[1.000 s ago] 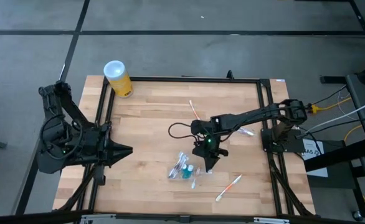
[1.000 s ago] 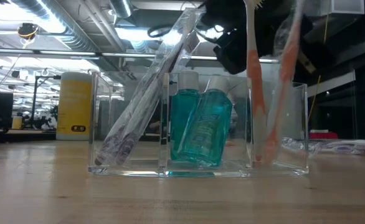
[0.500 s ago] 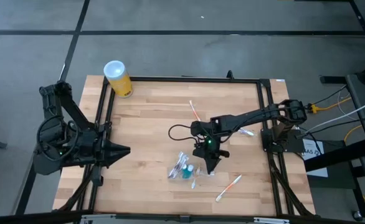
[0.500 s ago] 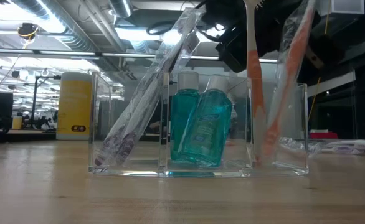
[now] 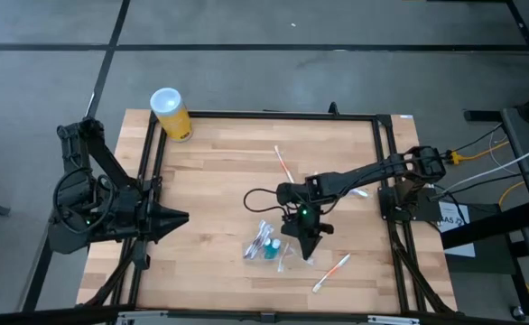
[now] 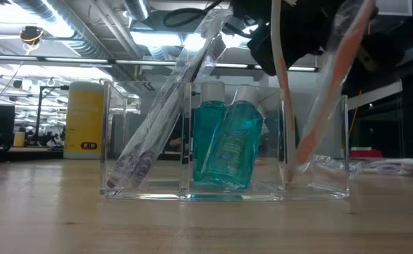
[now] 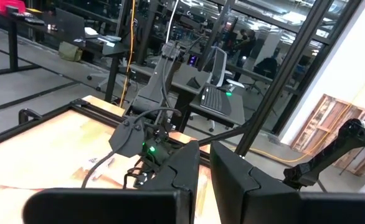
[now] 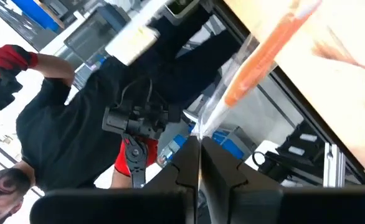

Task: Pick & Place toothbrushing station
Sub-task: Put the orange toothbrush into the right section of the transparent organizer, then adjust the transparent organizer

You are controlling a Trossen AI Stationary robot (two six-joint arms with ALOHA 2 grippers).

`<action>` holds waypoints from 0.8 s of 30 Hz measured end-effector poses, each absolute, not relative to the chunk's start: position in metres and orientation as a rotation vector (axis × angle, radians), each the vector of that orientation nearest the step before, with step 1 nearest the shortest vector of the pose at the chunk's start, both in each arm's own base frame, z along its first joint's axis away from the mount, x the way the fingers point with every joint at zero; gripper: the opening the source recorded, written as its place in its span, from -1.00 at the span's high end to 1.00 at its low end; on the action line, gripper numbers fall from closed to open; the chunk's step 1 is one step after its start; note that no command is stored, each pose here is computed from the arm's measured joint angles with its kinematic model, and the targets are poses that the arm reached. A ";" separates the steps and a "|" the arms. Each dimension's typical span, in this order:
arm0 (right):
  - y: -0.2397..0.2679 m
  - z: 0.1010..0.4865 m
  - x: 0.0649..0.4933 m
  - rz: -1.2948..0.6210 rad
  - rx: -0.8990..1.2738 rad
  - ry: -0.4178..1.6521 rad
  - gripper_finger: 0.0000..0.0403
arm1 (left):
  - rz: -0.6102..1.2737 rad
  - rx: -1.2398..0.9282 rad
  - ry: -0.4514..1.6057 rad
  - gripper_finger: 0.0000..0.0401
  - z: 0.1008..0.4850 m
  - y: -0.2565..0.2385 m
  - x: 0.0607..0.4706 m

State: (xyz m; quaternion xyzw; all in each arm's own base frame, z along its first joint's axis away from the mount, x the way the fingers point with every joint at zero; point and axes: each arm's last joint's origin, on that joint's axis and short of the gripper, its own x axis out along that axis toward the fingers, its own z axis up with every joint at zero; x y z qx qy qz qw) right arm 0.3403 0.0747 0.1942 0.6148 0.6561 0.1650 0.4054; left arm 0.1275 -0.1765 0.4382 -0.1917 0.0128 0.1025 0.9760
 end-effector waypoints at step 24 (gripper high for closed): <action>0.015 0.191 0.354 0.167 1.541 1.337 0.40 | 0.183 -0.424 0.030 0.83 0.439 -0.177 0.128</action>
